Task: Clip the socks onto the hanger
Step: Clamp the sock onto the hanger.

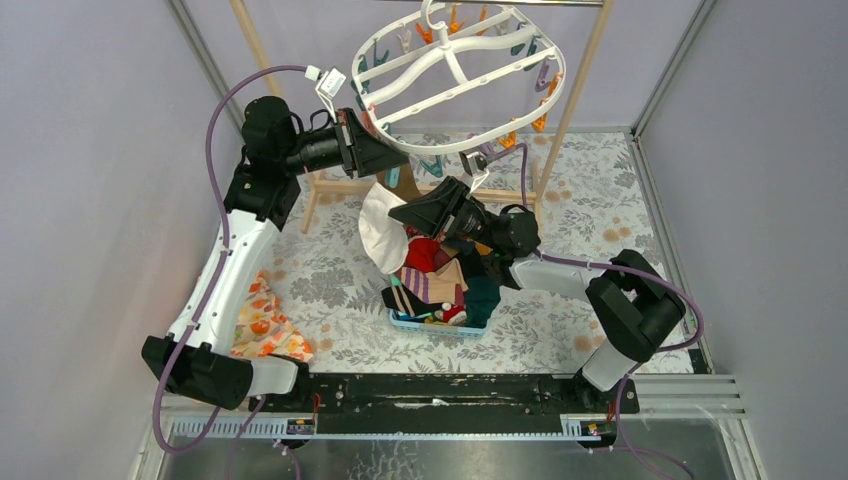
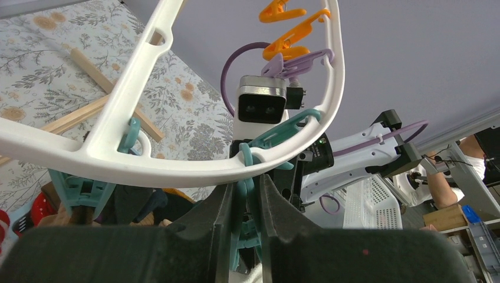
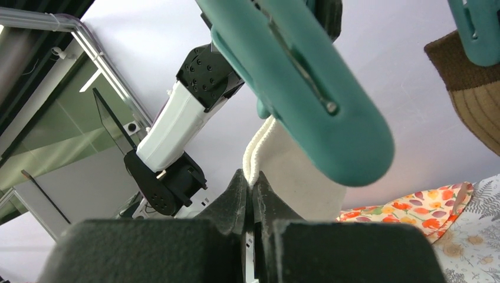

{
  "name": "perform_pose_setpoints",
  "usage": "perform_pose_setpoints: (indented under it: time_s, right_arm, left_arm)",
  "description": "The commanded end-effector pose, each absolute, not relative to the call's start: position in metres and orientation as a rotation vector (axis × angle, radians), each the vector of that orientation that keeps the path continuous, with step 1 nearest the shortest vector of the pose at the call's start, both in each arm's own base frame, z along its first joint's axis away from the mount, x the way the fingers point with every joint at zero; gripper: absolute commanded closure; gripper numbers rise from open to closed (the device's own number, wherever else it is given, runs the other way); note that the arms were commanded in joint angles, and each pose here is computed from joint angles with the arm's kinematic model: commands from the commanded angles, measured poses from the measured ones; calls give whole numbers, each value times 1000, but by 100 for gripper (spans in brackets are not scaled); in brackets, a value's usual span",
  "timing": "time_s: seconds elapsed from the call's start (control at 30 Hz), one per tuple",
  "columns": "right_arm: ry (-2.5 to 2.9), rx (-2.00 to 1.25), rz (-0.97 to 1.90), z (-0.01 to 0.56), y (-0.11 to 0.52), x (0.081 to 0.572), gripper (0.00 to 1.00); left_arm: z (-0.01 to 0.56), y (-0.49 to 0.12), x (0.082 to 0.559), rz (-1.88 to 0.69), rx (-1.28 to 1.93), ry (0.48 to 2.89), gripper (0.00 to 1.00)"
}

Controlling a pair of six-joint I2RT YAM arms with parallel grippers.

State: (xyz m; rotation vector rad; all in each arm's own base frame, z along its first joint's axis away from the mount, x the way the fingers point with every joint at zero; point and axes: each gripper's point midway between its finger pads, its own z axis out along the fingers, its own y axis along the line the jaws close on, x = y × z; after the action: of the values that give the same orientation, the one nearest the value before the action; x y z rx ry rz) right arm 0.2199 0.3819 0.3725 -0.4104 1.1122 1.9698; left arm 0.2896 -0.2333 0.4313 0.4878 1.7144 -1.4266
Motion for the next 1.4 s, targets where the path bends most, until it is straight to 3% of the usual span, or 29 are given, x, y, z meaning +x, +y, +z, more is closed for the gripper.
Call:
perform_pose_setpoints:
  time_s: [0.0, 0.93, 1.37]
  right_arm:
    - [948, -405, 1961, 409, 369, 220, 100]
    - [1027, -320, 1913, 402, 375, 243, 100]
    - [930, -314, 1939, 424, 364, 234, 100]
  left_arm:
    - [444, -234, 272, -1463, 585, 1648, 100]
    - [449, -232, 267, -1483, 608, 1632, 100]
    - [446, -231, 272, -1474, 612, 1632, 100]
